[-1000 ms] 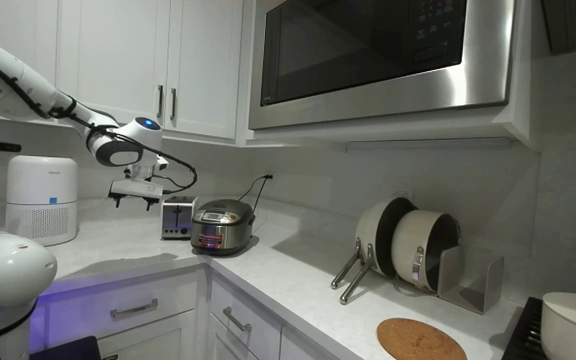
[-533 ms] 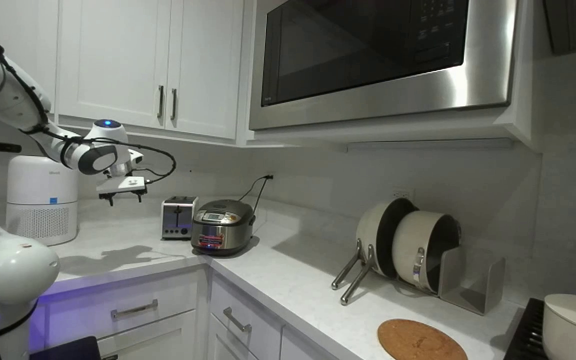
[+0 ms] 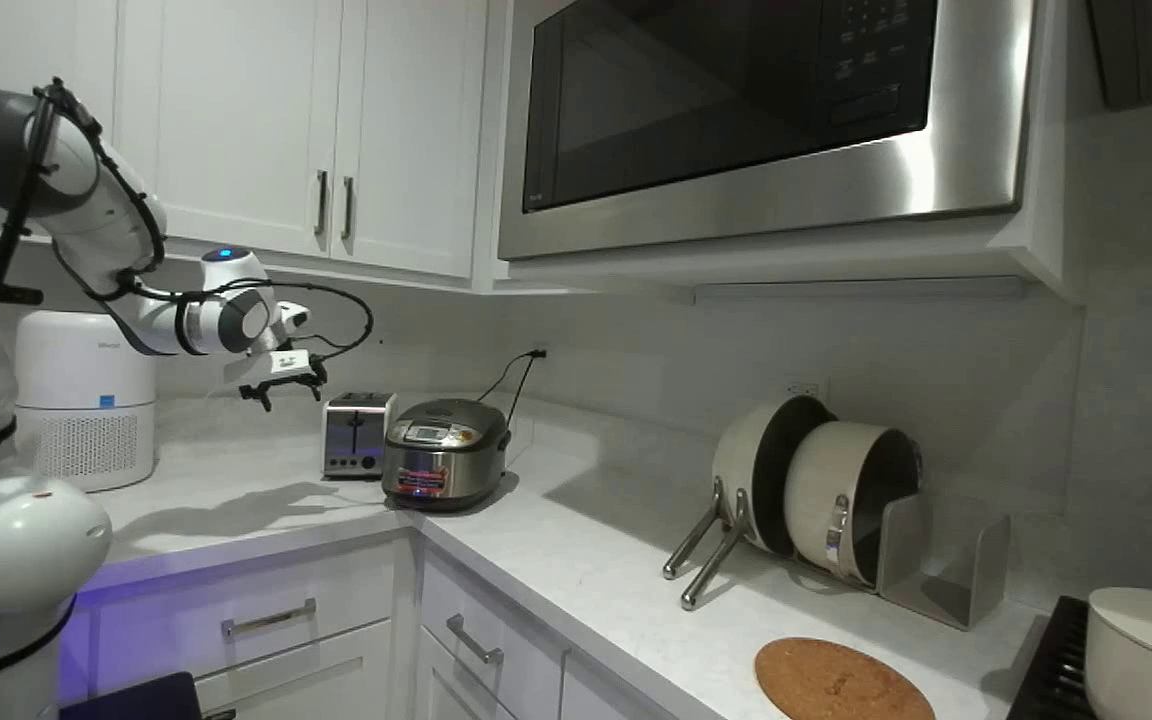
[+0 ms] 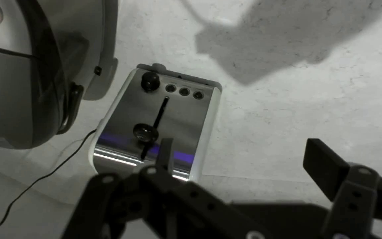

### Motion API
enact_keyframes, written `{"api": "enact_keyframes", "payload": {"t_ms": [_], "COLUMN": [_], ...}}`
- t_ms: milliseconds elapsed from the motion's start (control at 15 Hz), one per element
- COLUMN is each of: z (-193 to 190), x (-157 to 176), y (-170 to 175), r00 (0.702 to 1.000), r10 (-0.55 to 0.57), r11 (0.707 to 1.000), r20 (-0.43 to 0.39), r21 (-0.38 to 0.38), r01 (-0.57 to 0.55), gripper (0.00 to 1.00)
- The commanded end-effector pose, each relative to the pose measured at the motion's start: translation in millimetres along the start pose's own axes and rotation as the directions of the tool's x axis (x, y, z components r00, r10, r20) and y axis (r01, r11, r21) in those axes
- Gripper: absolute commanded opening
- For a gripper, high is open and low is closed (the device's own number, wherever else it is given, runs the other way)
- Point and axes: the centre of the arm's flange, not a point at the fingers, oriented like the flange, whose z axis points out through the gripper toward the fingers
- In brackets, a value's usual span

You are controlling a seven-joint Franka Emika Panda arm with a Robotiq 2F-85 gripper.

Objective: Push the lever on the toaster downwards

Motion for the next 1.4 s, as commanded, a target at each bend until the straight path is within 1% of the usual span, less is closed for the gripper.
{"api": "enact_keyframes", "payload": {"t_ms": [0,533,1067,1133,1200,1267,1333], "z": [25.0,60.2,71.5,72.3,72.9,73.6,74.2], "x": [30.4,53.2,61.4,61.7,61.6,61.3,60.8], "y": [12.9,29.9,46.6,48.1,50.1,52.2,54.2], "r00": [0.999,0.993,0.982,0.982,0.981,0.980,0.978], "r10": [0.045,0.120,0.186,0.191,0.196,0.200,0.207], "r11": [0.999,0.992,0.979,0.977,0.976,0.974,0.972], "r20": [-0.003,-0.005,-0.009,-0.011,-0.012,-0.013,-0.012], "r21": [-0.028,-0.042,-0.087,-0.093,-0.099,-0.105,-0.111], "r01": [-0.045,-0.120,-0.186,-0.191,-0.196,-0.201,-0.207], "gripper": [1.00,1.00,1.00,0.75,0.74,0.68,0.58]}}
